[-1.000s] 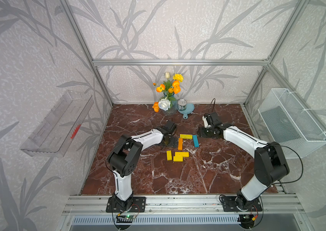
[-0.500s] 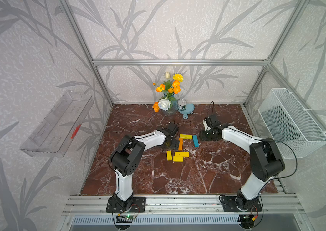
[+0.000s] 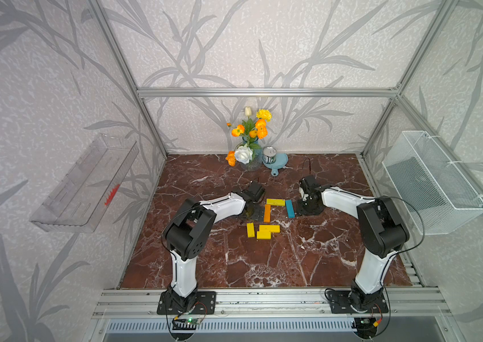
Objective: Assemble the letter p with building blocks
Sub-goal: Assemble the building block at the center of the board.
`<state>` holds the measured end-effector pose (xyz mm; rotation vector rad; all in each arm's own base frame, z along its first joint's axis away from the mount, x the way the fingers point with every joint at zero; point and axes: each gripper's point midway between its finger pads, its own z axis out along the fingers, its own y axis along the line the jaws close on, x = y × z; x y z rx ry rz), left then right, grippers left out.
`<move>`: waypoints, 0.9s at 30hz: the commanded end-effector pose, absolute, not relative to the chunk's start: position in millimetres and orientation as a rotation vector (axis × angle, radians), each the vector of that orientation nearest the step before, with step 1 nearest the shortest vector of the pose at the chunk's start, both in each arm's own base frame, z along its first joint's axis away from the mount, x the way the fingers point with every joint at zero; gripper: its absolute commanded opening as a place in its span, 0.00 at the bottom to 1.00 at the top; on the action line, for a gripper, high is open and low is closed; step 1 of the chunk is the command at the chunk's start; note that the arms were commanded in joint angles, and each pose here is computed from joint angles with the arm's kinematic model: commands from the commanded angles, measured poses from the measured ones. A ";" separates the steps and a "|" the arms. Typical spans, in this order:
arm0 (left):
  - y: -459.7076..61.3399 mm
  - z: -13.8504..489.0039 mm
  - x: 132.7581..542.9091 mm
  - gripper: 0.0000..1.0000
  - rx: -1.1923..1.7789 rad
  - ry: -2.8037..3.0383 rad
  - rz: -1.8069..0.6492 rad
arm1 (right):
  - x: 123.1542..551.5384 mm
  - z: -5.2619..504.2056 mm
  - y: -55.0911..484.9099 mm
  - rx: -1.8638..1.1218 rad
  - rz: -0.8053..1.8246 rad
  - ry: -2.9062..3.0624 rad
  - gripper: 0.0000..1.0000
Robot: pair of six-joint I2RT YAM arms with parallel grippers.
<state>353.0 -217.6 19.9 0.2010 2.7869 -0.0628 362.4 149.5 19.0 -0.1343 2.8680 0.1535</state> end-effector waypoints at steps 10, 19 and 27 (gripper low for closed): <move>-219.5 20.5 354.8 1.00 0.199 2.781 -0.057 | 362.4 21.1 168.9 -0.213 0.144 2.868 0.56; -207.1 22.9 359.3 1.00 0.176 2.762 0.021 | 369.8 26.3 141.6 -0.160 0.083 2.862 0.56; -209.2 26.9 362.3 1.00 0.158 2.751 -0.021 | 396.4 23.7 143.4 -0.154 0.102 2.840 0.57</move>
